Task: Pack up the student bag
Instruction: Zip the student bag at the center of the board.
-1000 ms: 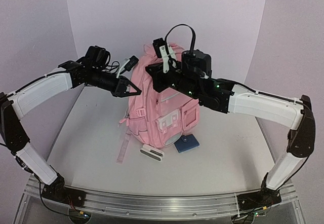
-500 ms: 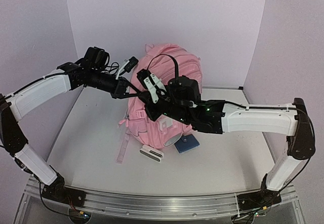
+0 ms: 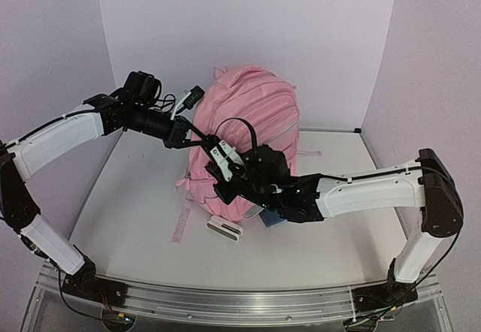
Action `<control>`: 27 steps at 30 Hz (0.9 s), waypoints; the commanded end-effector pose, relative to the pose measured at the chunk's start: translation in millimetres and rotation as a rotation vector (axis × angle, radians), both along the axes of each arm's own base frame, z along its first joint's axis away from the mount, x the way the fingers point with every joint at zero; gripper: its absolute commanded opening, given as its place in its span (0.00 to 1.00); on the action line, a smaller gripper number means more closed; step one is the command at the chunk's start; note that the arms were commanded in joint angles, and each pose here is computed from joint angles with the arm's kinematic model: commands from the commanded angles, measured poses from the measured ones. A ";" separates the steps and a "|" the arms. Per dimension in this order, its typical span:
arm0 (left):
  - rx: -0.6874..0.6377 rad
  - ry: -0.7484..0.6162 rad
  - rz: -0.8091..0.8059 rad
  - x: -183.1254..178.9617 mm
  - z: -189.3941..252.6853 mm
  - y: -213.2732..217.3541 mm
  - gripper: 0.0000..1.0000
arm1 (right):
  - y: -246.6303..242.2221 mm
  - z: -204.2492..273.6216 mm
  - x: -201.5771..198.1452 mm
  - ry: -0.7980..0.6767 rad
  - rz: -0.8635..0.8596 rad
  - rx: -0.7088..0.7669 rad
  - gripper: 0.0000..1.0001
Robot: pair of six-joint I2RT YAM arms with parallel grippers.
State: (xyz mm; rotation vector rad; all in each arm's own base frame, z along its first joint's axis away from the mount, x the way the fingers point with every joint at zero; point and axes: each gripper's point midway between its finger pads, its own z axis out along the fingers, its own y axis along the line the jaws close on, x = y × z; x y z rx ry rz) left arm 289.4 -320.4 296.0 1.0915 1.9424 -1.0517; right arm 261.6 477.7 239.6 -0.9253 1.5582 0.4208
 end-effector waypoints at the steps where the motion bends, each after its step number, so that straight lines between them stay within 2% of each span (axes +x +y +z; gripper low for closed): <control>1: -0.128 -0.181 -0.035 -5.5 58.4 0.2 0.00 | 7.8 -81.7 -37.7 0.122 0.096 -0.138 0.00; 7: -0.125 -0.186 -0.033 -5.6 58.0 0.8 0.00 | -0.7 -104.3 -39.8 0.145 0.062 -0.136 0.00; 13: -0.101 -0.200 -0.025 -3.2 49.4 3.5 0.00 | -14.2 -34.1 -46.4 0.164 0.054 0.112 0.00; 16: -0.080 -0.199 -0.009 3.8 40.6 5.7 0.00 | -12.6 -16.1 -54.8 0.161 0.106 0.146 0.00; 24: -0.073 -0.170 0.020 20.7 28.7 13.7 0.00 | -12.6 -75.0 -56.6 0.176 0.118 0.001 0.00; 27: -0.082 -0.165 0.012 21.0 29.2 14.4 0.00 | -17.4 -94.5 -54.4 0.196 0.088 0.001 0.00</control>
